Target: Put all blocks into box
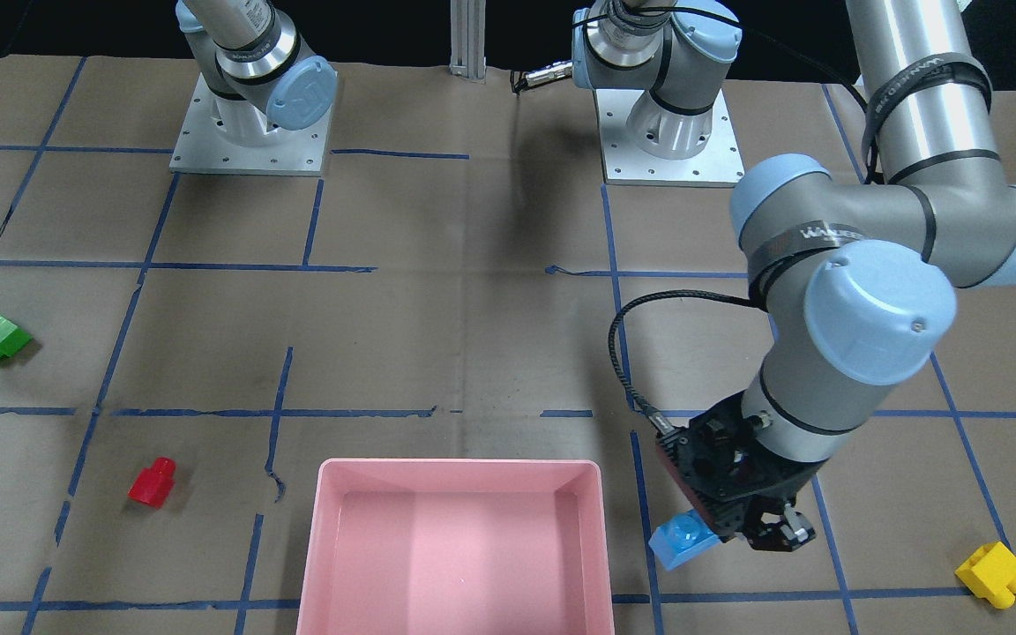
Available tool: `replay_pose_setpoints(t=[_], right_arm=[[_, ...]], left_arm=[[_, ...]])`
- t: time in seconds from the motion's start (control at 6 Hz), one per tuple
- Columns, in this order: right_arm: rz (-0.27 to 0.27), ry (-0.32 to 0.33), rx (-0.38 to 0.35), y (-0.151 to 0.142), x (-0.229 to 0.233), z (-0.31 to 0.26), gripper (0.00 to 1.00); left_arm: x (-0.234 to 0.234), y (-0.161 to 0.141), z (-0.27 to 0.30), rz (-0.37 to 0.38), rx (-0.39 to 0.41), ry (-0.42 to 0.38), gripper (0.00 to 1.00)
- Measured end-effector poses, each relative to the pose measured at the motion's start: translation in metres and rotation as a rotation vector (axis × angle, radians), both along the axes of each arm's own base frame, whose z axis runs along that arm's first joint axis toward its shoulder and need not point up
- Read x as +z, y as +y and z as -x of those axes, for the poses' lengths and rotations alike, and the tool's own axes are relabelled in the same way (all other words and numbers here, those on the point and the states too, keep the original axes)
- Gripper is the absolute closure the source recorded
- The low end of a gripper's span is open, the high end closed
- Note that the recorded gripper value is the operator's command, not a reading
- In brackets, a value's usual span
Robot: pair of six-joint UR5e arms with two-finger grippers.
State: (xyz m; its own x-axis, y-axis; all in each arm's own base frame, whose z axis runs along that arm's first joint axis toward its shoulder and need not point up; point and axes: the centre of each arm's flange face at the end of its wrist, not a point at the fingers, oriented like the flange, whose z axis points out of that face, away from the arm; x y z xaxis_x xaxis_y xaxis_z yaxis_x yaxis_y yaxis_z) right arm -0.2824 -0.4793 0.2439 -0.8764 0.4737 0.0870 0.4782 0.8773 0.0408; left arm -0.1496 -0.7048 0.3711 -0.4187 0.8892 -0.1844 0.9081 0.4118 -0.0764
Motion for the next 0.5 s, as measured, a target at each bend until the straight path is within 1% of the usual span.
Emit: replay_pose_setpoints(t=[0.33, 0.5], right_arm=[[-0.024, -0.026, 0.025, 0.002, -0.036, -0.001, 0.01], [-0.026, -0.027, 0.034, 0.000, -0.044, 0.000, 0.01]], left_arm=[[0.006, 0.009, 0.058, 0.014, -0.052, 0.011, 1.00], [-0.005, 0.010, 0.076, 0.002, -0.075, 0.014, 1.00]])
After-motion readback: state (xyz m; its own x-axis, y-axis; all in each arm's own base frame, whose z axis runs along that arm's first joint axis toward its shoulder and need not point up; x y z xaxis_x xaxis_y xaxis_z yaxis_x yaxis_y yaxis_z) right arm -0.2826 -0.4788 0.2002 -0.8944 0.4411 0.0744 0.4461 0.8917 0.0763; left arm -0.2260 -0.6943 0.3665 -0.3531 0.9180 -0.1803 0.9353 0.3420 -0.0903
